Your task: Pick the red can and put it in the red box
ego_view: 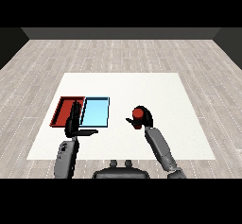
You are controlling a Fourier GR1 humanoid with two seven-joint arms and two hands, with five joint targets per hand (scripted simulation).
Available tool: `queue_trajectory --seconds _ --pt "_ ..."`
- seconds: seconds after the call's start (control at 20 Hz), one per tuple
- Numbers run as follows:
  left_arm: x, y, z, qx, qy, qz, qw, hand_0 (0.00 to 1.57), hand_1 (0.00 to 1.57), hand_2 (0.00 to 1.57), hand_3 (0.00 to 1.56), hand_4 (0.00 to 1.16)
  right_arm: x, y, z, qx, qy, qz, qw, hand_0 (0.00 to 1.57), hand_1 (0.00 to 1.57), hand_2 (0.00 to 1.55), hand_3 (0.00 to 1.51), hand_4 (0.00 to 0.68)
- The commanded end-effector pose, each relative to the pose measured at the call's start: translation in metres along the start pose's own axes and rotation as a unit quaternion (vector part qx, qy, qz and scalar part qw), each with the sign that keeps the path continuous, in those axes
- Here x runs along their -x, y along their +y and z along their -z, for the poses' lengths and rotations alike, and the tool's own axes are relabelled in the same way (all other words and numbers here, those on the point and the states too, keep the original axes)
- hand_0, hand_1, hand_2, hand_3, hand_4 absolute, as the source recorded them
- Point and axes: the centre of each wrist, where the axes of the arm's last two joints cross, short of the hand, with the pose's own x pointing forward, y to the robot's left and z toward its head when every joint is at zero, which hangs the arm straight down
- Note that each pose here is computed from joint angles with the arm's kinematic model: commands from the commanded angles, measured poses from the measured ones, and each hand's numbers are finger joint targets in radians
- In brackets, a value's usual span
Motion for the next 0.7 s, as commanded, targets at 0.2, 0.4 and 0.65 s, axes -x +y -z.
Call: queue_trajectory --seconds 0.2,0.4,0.65 --pt "0.025 -0.014 -0.0124 0.016 -0.010 0.005 1.000 0.00 0.00 0.00 0.00 0.00 -0.060 -0.016 -0.002 0.008 -0.063 -0.021 0.9977 1.57 1.57 1.47 1.40 0.600" --pt "-0.009 -0.007 0.0024 0.032 0.008 -0.007 0.999 0.00 0.00 0.00 0.00 0.00 -0.080 -0.028 -0.010 0.017 -0.096 -0.029 0.9948 1.57 1.57 1.47 1.40 0.610" --pt "-0.011 -0.034 0.0069 0.059 0.008 -0.044 0.997 0.00 0.00 0.00 0.00 0.00 -0.108 -0.027 -0.025 0.026 -0.150 -0.007 0.9883 1.56 1.56 1.46 1.41 0.611"
